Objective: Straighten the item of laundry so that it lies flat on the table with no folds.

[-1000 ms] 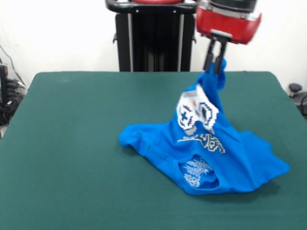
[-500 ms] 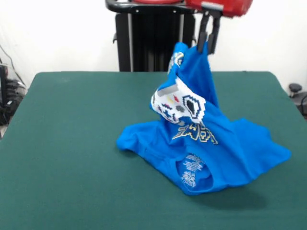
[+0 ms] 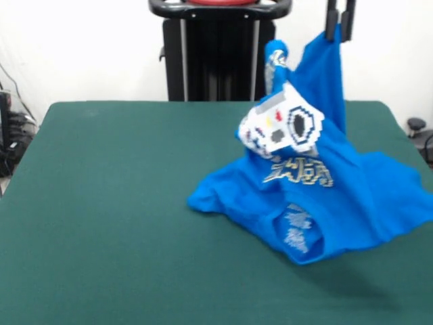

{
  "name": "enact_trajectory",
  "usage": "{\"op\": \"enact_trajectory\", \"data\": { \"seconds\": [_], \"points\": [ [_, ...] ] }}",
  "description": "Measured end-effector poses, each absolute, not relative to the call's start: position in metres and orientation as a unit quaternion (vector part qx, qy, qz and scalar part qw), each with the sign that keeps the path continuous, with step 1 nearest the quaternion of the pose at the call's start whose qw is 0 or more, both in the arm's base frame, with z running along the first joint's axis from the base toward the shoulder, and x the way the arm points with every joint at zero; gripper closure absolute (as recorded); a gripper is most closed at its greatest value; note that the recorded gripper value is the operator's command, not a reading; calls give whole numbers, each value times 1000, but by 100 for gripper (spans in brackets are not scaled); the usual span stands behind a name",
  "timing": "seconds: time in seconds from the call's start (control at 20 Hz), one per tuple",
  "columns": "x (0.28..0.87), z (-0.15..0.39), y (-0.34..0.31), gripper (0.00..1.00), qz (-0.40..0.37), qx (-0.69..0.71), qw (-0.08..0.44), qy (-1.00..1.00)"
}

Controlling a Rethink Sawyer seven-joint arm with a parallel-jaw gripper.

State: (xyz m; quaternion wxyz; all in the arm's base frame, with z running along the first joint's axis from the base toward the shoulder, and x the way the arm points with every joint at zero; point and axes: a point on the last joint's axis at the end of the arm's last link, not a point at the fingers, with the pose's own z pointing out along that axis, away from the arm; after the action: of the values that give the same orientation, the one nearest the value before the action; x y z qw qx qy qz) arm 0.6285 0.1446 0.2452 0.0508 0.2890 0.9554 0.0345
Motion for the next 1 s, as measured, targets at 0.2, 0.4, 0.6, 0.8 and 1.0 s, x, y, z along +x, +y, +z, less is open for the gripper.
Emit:
{"op": "enact_trajectory", "data": {
  "seconds": [0.2, 0.4, 0.6, 0.8, 1.0],
  "points": [
    [616, 239, 161, 100, 55, 298, 33, 952],
    [604, 222, 178, 100, 74, 311, 19, 947],
    [589, 206, 192, 100, 80, 311, 5, 947],
    [582, 201, 193, 100, 73, 299, -3, 952],
    [581, 200, 178, 100, 61, 291, -8, 955]
  ]
}}
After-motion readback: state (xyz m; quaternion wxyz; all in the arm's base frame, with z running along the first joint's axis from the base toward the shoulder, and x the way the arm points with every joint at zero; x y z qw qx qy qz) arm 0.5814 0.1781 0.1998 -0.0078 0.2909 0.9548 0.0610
